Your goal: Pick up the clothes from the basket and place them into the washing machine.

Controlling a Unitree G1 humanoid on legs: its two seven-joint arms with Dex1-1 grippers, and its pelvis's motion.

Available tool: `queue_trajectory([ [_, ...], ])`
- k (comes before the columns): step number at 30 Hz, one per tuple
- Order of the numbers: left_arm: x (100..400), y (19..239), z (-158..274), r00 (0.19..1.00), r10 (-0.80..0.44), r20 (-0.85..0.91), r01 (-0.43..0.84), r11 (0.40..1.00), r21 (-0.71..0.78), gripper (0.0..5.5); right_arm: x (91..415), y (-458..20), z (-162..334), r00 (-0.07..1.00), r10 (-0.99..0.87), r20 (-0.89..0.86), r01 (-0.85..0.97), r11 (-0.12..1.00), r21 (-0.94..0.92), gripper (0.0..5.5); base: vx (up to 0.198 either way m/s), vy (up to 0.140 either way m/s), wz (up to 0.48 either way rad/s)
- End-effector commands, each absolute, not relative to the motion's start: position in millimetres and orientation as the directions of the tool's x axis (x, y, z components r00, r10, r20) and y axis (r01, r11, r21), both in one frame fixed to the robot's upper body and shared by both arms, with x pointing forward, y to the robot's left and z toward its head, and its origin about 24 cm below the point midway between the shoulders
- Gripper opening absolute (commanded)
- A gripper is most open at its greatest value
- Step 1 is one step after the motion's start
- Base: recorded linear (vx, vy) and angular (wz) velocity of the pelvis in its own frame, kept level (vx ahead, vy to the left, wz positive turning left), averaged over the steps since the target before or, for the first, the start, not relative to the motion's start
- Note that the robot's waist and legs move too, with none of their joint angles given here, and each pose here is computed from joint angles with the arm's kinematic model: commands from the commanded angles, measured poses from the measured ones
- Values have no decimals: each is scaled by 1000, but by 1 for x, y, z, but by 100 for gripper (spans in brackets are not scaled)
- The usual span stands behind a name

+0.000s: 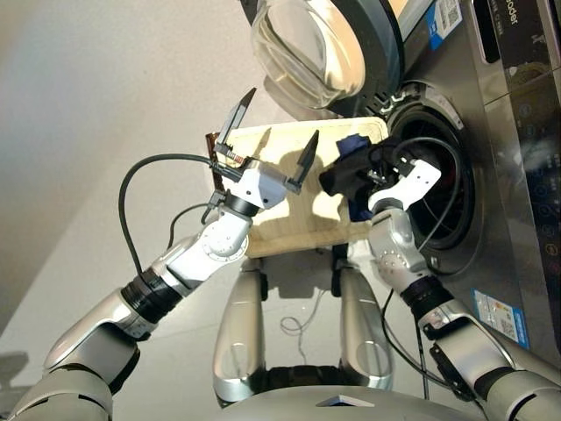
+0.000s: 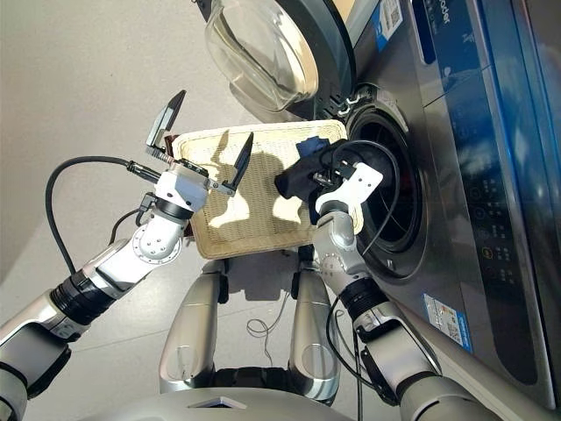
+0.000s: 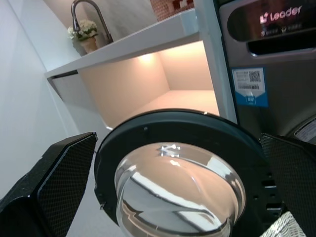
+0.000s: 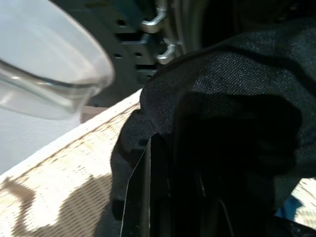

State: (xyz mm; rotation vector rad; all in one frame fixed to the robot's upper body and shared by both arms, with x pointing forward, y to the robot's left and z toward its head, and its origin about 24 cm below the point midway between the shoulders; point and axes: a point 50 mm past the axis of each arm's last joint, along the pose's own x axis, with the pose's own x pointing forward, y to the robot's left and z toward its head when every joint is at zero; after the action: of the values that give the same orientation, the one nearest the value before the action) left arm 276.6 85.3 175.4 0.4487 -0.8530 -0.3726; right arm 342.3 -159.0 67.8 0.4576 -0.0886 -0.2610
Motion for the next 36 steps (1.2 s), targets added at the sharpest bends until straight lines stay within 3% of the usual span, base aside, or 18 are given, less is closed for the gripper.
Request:
queue_trajectory([
  [1,259,72,206,455,-471,756,211,882,422,550,355,-173,107,913,-366,181,244,844,477,0,13,-40,176],
  [9,257,58,214,441,-451,776,291,890,352,550,363,-219,114,817,-564,121,445,750,489,0,5,-9,59],
  [18,254,52,213,434,-486,758,355,866,352,550,363,-303,168,629,-748,211,646,654,394,0,2,-10,95],
  [31,246,63,223,420,-455,786,355,879,319,550,327,-382,253,387,-832,397,777,526,346,0,0,0,0],
  [36,245,69,225,412,-460,786,326,880,345,550,310,-400,280,285,-865,412,771,463,438,0,0,0,0],
])
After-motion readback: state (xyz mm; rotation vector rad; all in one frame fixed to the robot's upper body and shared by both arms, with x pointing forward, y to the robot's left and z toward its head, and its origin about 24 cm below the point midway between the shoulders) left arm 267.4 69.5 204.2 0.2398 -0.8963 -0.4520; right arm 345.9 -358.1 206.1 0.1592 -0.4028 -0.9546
